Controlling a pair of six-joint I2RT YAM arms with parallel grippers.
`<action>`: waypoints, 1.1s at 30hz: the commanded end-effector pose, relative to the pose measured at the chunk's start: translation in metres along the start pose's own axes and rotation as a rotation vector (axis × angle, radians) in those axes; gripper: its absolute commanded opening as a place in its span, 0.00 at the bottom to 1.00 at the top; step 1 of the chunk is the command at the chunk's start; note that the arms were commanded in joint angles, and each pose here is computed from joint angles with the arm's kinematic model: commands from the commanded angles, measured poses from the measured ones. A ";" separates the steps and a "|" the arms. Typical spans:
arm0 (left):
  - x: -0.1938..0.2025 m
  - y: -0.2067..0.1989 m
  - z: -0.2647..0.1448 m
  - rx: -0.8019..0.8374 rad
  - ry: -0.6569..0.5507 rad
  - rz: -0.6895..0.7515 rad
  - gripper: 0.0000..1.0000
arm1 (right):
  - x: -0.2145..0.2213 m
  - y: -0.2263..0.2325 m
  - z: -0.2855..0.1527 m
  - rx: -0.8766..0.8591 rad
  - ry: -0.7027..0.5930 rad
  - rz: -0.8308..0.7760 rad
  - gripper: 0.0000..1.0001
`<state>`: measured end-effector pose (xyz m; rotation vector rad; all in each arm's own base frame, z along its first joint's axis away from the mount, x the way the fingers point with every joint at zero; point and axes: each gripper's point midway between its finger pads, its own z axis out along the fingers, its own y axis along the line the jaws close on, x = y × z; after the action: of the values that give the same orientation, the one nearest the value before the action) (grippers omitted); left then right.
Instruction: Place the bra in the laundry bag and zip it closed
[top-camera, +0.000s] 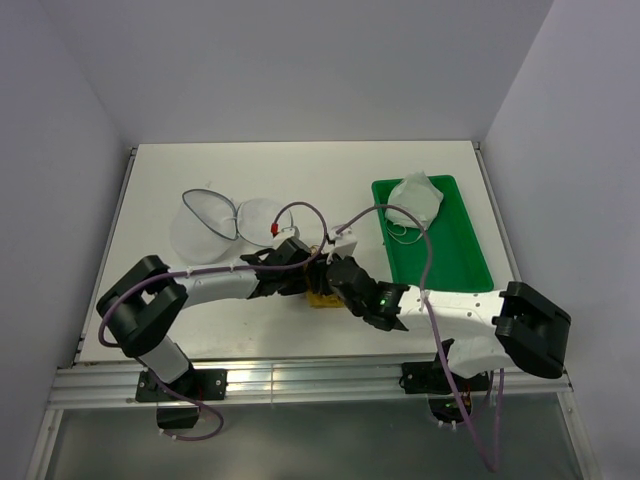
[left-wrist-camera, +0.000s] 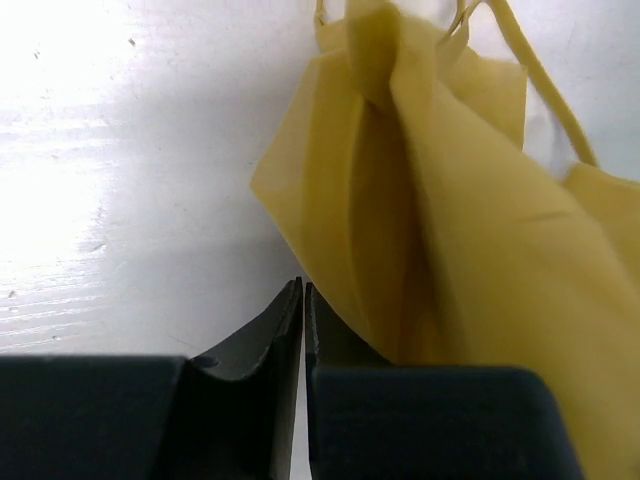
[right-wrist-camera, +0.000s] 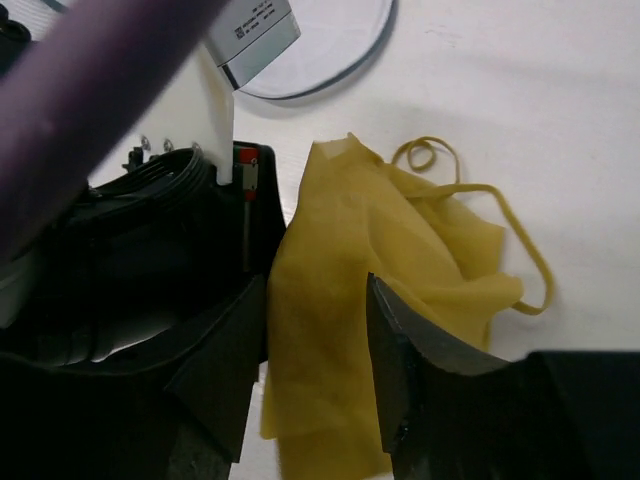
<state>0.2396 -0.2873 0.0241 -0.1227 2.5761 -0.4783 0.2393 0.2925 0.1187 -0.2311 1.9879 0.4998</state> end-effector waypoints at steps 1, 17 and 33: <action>-0.022 -0.015 -0.014 0.056 -0.065 -0.001 0.12 | -0.025 0.023 -0.001 -0.028 -0.045 0.083 0.53; -0.053 0.050 -0.075 -0.188 -0.200 0.013 0.32 | -0.035 -0.002 -0.012 0.091 0.034 0.194 0.60; -0.022 -0.038 -0.050 0.109 -0.042 0.191 0.27 | -0.007 -0.048 -0.010 -0.225 0.119 0.330 0.87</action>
<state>0.2296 -0.2796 0.0843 0.0858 2.4992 -0.4380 0.2551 0.2197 0.0988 0.0432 2.1755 0.7461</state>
